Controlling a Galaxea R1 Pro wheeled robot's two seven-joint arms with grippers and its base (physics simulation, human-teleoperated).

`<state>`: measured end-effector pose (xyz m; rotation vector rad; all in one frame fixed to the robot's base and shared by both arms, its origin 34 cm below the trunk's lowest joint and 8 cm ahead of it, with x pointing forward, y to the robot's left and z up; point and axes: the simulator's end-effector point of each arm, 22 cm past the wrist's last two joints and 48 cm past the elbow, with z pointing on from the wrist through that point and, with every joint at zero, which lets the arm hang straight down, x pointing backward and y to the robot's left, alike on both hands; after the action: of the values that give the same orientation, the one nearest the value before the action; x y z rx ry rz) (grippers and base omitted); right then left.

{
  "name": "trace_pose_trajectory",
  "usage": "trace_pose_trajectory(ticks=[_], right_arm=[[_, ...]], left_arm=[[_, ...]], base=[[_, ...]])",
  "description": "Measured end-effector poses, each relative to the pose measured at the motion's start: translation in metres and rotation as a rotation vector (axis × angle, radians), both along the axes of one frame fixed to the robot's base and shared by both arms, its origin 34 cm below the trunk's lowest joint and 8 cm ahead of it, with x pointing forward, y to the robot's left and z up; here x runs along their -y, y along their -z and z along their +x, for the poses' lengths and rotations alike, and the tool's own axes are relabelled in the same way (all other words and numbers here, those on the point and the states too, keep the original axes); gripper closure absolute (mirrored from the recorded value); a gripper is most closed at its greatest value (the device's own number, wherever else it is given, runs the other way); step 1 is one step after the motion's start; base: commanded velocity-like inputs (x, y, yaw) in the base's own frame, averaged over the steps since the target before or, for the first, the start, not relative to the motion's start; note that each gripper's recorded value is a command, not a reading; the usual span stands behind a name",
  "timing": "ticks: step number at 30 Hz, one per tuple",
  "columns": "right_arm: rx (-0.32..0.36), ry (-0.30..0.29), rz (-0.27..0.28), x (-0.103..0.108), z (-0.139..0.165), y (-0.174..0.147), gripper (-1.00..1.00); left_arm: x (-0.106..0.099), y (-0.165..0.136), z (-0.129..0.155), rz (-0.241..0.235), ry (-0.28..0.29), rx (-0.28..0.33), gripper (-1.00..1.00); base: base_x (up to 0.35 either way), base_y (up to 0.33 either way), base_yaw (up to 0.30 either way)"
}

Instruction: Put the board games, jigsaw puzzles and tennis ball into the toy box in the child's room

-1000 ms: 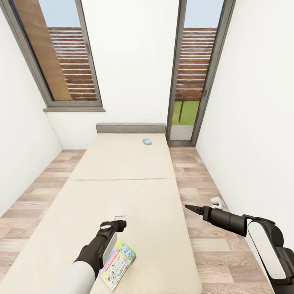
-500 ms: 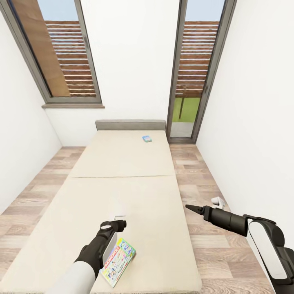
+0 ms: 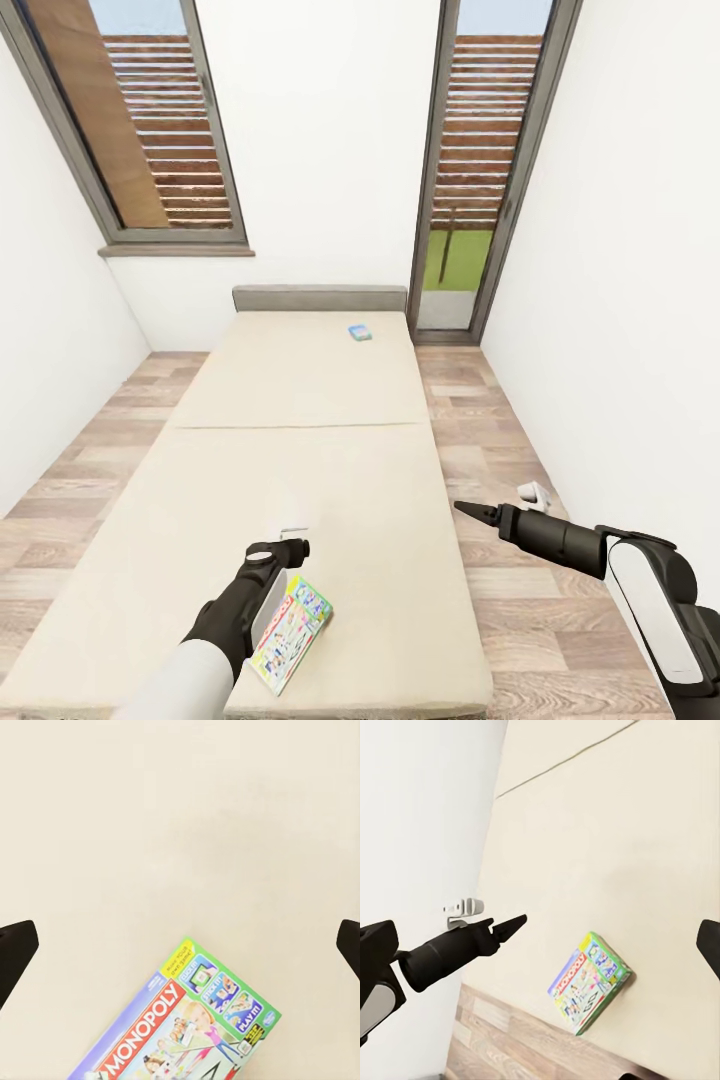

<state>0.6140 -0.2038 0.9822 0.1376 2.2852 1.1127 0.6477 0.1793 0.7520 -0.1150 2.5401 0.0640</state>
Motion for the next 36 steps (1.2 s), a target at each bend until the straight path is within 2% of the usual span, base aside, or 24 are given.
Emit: trace_pose_trajectory(ticks=[36], right_arm=[[-0.06,0.001,-0.002,0.001,-0.002,0.031,-1.0]], left_arm=[[0.0,0.032,-0.016,-0.002,0.0,-0.06,-1.0]], base=[[0.0,0.0,0.0]])
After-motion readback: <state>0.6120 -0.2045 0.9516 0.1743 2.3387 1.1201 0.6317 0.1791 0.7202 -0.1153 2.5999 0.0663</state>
